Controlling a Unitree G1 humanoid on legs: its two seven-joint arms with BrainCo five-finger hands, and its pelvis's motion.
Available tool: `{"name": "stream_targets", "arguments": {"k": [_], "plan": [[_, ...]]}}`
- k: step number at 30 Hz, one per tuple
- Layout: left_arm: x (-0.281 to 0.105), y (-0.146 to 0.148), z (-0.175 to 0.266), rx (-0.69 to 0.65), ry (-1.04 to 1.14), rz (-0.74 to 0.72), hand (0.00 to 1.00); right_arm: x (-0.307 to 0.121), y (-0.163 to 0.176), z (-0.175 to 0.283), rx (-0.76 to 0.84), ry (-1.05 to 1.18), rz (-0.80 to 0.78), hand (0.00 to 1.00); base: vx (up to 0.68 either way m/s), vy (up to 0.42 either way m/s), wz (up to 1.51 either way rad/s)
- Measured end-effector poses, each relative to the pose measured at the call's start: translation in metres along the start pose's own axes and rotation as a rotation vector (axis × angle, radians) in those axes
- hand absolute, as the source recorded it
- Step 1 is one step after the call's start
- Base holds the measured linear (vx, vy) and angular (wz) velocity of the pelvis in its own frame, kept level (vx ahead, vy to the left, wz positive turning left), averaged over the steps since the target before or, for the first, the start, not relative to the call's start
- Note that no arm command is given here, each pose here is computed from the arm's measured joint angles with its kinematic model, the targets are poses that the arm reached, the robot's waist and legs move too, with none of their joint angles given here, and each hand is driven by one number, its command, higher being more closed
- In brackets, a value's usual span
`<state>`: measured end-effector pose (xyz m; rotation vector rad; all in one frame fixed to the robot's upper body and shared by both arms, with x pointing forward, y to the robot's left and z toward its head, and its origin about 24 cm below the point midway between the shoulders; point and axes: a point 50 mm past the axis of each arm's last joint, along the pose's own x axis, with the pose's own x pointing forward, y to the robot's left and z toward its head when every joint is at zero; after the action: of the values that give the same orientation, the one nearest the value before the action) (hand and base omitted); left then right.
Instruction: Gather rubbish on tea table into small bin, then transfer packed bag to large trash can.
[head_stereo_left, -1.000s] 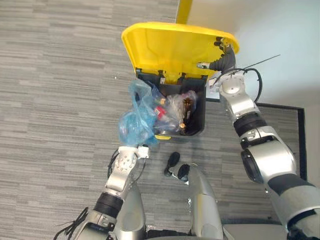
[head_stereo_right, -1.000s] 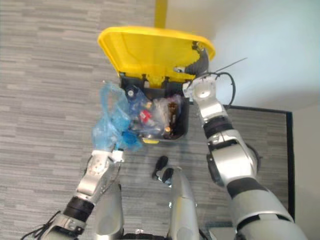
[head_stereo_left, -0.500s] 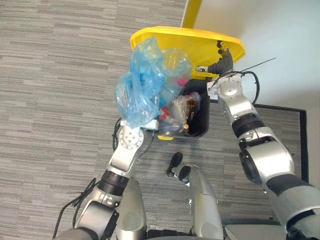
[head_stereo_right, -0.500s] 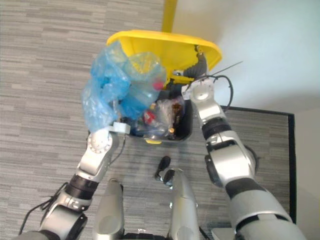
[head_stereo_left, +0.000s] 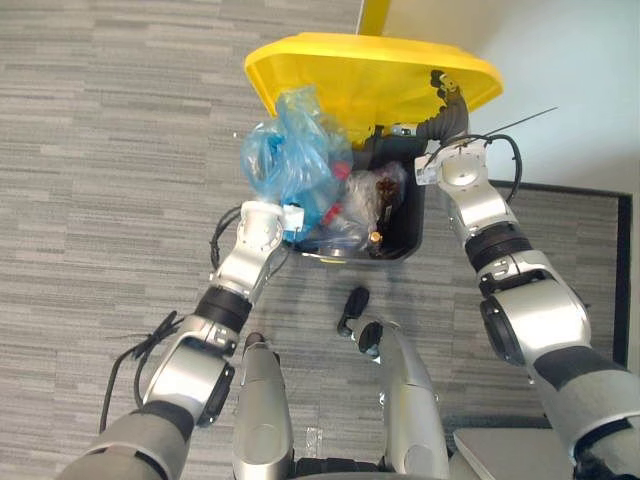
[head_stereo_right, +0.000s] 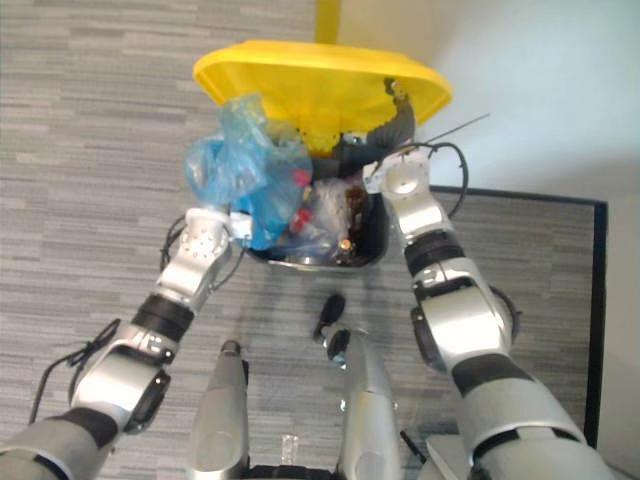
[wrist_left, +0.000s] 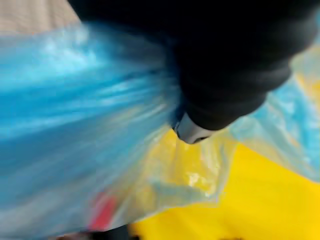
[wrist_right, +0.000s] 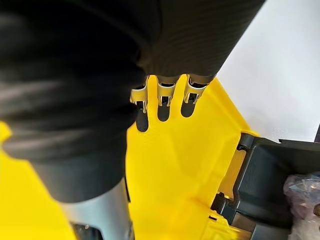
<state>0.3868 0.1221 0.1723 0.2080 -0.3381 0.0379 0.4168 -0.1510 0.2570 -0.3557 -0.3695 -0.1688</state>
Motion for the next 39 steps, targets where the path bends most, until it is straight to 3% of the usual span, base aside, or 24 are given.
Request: {"name": "stream_targets", "arguments": {"k": [8, 9, 14, 24, 30, 39], "plan": [[-0.008, -0.014, -0.031, 0.092, 0.137, -0.051, 1.0, -0.001, 0.008, 0.023, 0.042, -0.087, 0.018, 0.0, 0.01, 0.005, -0.03], [-0.011, -0.016, -0.037, 0.125, 0.16, -0.069, 0.0, -0.002, 0.011, 0.028, 0.055, -0.107, 0.024, 0.0, -0.03, 0.002, -0.05], [-0.018, -0.03, -0.049, 0.251, 0.203, -0.145, 0.0, -0.01, 0.033, 0.053, 0.15, -0.191, 0.078, 0.0, -0.04, -0.001, -0.06], [-0.02, -0.036, -0.051, 0.464, 0.206, -0.164, 0.0, -0.022, 0.041, 0.089, 0.224, -0.341, 0.116, 0.0, -0.01, -0.001, 0.0], [-0.016, -0.035, -0.042, 0.487, 0.171, -0.143, 0.0, -0.028, 0.043, 0.1, 0.228, -0.397, 0.137, 0.0, -0.02, 0.034, 0.06], [-0.017, -0.028, -0.029, 0.42, 0.105, -0.064, 0.0, -0.038, 0.049, 0.053, 0.186, -0.278, 0.162, 0.0, -0.02, 0.012, 0.04]]}}
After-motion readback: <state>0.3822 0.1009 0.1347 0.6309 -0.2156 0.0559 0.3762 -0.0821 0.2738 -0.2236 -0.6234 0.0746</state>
